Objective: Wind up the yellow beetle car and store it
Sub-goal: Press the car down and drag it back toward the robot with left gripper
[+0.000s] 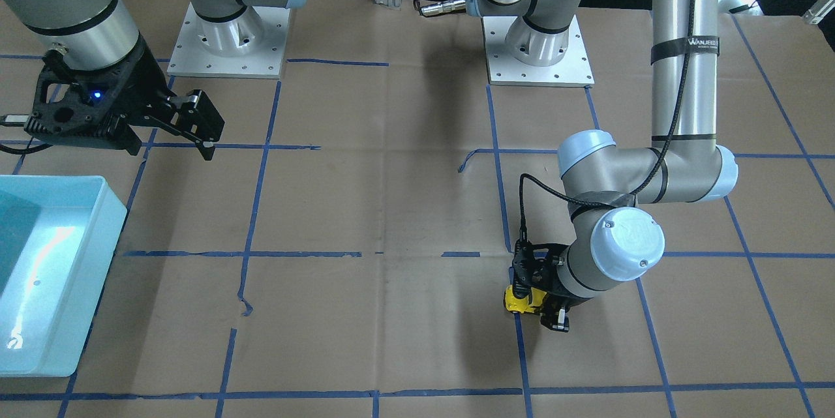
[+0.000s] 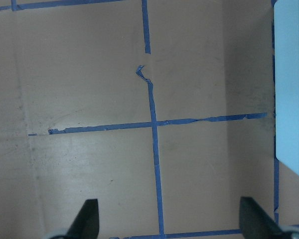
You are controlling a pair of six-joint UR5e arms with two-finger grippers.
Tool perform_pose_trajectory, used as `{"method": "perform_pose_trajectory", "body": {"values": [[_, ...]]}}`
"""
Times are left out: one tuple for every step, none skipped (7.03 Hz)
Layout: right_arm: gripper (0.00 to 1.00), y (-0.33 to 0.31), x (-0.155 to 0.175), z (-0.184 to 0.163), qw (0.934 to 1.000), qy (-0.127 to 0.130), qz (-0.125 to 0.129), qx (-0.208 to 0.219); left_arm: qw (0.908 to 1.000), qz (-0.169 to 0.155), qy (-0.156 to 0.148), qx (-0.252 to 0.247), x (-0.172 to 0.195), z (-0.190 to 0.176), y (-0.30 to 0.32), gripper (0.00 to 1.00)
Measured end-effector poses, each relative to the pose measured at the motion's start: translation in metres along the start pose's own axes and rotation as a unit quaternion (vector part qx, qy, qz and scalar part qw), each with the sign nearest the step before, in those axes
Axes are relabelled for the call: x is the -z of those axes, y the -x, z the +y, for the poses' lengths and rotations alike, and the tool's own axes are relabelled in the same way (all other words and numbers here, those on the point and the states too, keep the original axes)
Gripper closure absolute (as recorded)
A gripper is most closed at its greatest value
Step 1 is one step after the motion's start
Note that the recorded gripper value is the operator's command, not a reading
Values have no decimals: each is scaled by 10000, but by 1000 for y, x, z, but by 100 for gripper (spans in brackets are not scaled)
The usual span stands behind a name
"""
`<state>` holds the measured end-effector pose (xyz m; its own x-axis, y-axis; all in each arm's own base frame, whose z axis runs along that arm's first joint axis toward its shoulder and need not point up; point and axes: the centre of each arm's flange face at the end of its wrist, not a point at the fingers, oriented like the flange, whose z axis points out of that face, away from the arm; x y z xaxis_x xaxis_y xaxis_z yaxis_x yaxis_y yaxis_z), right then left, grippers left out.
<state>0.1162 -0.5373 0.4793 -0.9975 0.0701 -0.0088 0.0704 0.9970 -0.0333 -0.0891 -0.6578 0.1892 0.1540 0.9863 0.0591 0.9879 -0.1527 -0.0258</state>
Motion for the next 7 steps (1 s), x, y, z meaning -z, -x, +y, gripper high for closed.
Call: {"method": "perform_pose_trajectory", "body": {"values": [[0,0,0,0,10000,1,0,0,10000,2,-2,25,0,4,0,92],[0,0,0,0,10000,-3,0,1,10000,-1,-10,68,0,9,0,92],[0,0,0,0,10000,-9,-1,-1,9999,-7,-26,127,0,16,-1,92],[0,0,-1,-1,10000,-6,-2,-4,9999,-12,-37,161,1,21,-1,92],[0,0,-3,-5,10000,4,-5,-8,9998,-14,-43,191,1,25,-1,92],[0,0,-5,-8,10000,19,-7,-11,9997,-15,-49,234,1,32,-2,92],[0,0,-6,-9,10000,31,-7,-14,9997,-15,-53,259,1,36,-2,92]]}}
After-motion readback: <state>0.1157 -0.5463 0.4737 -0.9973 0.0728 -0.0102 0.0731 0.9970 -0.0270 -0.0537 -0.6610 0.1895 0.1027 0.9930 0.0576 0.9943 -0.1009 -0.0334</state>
